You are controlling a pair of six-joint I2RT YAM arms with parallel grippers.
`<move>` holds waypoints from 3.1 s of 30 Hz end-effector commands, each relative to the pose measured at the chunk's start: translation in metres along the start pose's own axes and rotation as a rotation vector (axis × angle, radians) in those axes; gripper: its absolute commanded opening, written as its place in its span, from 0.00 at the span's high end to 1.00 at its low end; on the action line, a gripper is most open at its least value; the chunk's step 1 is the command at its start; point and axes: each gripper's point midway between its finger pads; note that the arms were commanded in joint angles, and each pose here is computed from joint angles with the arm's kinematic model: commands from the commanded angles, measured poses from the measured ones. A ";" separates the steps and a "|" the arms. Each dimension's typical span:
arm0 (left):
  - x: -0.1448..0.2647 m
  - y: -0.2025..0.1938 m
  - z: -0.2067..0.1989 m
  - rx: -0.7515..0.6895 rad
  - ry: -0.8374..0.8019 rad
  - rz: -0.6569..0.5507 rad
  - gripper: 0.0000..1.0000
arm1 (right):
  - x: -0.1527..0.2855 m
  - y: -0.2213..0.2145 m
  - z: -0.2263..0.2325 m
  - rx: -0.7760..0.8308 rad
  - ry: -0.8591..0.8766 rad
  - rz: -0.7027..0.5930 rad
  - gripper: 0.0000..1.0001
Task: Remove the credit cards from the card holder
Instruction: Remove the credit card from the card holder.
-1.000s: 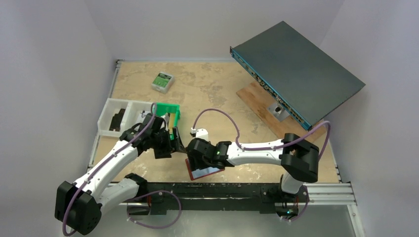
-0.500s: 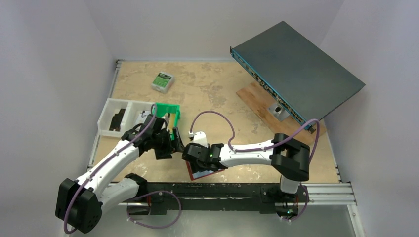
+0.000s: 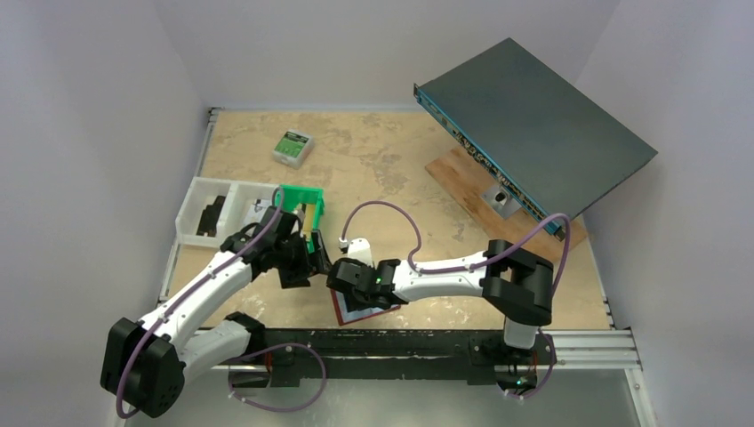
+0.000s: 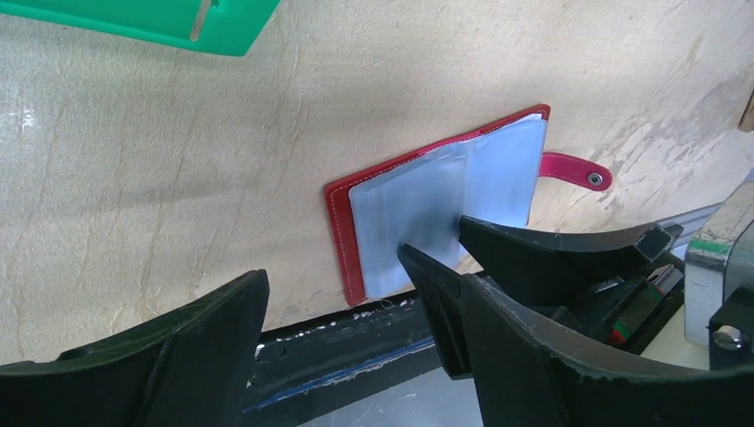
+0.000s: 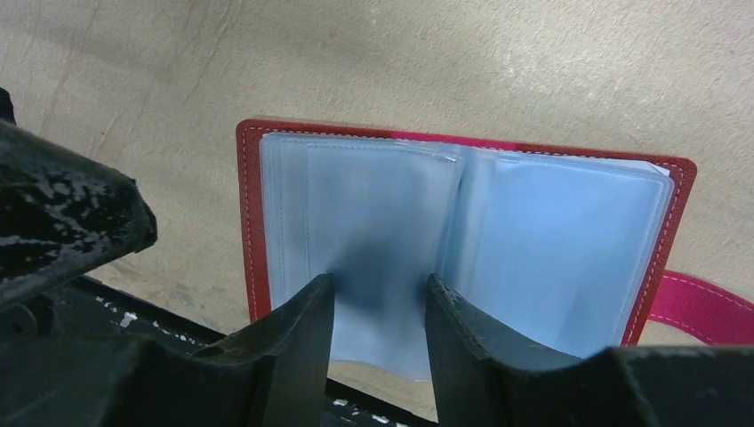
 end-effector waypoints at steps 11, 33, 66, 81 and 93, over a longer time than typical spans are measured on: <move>-0.012 -0.008 -0.004 -0.003 -0.050 0.045 0.31 | -0.008 -0.017 -0.008 -0.162 0.141 0.074 0.98; -0.054 -0.026 -0.033 -0.107 -0.061 0.142 1.00 | -0.010 -0.012 -0.020 -0.299 0.304 0.109 1.00; -0.046 -0.021 -0.074 -0.208 -0.132 0.112 1.00 | 0.063 0.056 -0.029 -0.298 0.305 -0.133 0.50; -0.091 -0.026 -0.119 -0.237 -0.168 0.226 1.00 | 0.075 0.056 -0.057 -0.331 0.228 -0.173 0.49; -0.052 -0.005 -0.093 -0.233 -0.065 0.114 1.00 | 0.064 0.056 -0.035 -0.233 0.242 -0.146 0.50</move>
Point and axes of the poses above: each gripper's point midway between its finger pads, its own x axis back along the fingers, its own z axis along the line the jaws close on, y = z × x, and after that the axes turned 5 degrees about -x, right-handed
